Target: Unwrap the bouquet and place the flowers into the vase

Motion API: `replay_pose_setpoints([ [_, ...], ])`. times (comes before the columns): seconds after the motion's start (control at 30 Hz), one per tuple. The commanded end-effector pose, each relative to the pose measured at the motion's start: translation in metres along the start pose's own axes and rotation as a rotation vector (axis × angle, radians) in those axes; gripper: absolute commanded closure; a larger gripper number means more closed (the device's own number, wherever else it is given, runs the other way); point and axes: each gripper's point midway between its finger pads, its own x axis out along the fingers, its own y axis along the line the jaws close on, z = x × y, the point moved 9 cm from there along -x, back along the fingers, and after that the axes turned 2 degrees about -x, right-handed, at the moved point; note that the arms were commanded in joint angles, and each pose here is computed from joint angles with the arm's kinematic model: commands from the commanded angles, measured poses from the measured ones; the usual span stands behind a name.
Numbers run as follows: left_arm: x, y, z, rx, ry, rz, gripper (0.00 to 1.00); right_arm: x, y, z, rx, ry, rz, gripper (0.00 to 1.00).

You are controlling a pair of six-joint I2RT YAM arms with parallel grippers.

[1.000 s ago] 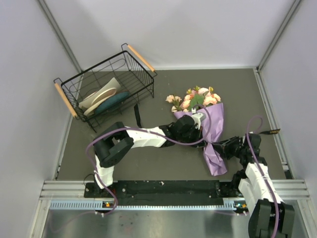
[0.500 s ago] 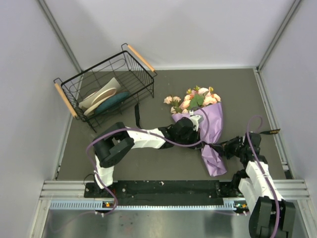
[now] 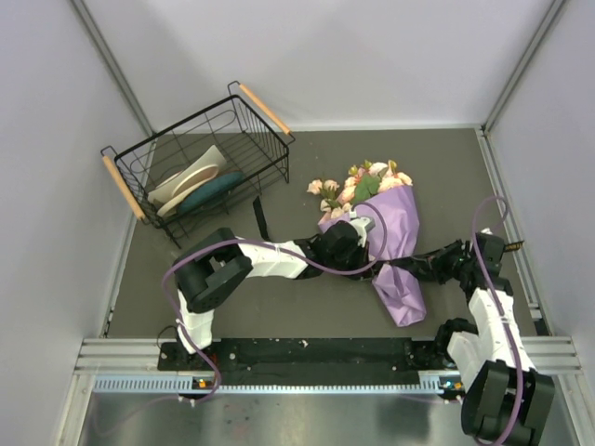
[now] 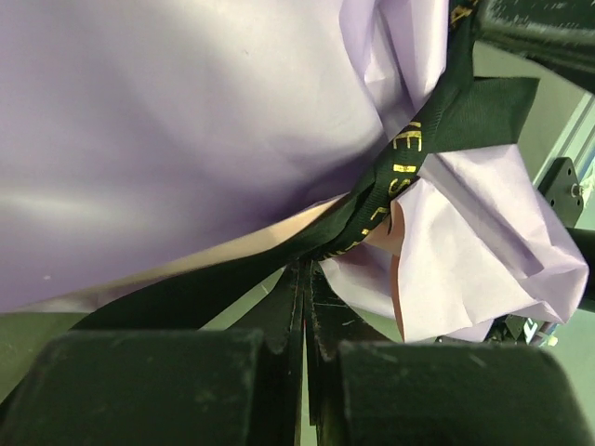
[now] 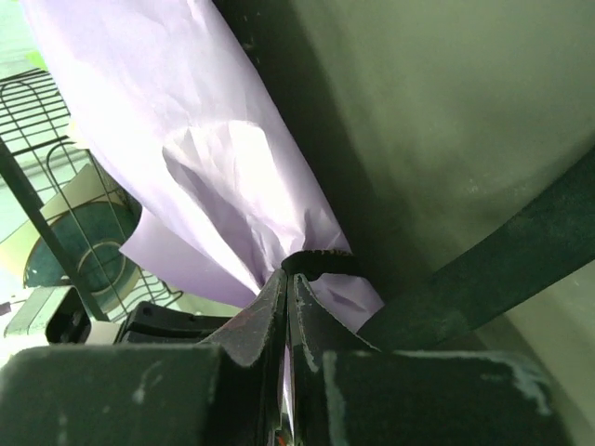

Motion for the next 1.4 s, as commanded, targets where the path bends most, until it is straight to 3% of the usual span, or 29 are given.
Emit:
replay_pose_setpoints([
  [0.0,-0.011,-0.004,0.007,0.023,-0.035,-0.007,1.00,-0.011,0.019,0.024,-0.129,-0.135,0.006,1.00],
  [0.13,-0.017,-0.002,0.006,0.044,-0.036,0.018,1.00,-0.012,0.010,0.032,-0.114,-0.171,-0.037,1.00],
  [0.3,-0.024,-0.005,0.009,0.080,-0.039,0.024,0.97,-0.006,0.005,0.029,-0.110,-0.112,-0.015,1.00],
  [0.43,-0.037,-0.019,0.021,0.136,-0.054,-0.018,0.73,-0.006,0.004,0.024,-0.131,-0.059,0.013,1.00],
  [0.47,-0.039,-0.023,0.026,0.161,-0.058,-0.031,0.63,-0.006,0.003,0.023,-0.134,-0.050,0.021,1.00],
  [0.53,-0.045,-0.033,0.033,0.190,-0.059,-0.071,0.55,-0.007,0.003,0.019,-0.136,-0.031,0.039,1.00],
  [0.57,-0.047,-0.039,0.040,0.209,-0.065,-0.089,0.41,-0.007,0.003,0.018,-0.139,-0.028,0.044,1.00],
  [0.8,-0.041,-0.064,0.062,0.270,-0.031,-0.148,0.26,-0.010,0.002,0.012,-0.146,-0.010,0.075,1.00],
  [0.9,-0.014,-0.060,0.064,0.289,0.064,-0.112,0.26,-0.010,0.002,0.011,-0.145,-0.004,0.075,1.00],
  [0.97,-0.008,-0.061,0.069,0.295,0.067,-0.101,0.33,-0.011,0.002,0.011,-0.143,0.000,0.079,1.00],
  [1.0,-0.004,-0.059,0.067,0.295,0.077,-0.091,0.42,-0.011,0.002,0.010,-0.142,0.001,0.078,1.00],
  [1.17,0.002,-0.053,0.063,0.290,0.102,-0.073,0.55,-0.011,0.004,0.011,-0.148,0.001,0.083,1.00],
  [1.27,0.002,-0.048,0.059,0.281,0.113,-0.044,0.52,-0.011,0.003,0.011,-0.149,-0.004,0.079,1.00],
  [1.37,-0.001,-0.042,0.057,0.271,0.110,-0.020,0.41,-0.011,0.002,0.011,-0.148,-0.012,0.072,1.00],
])
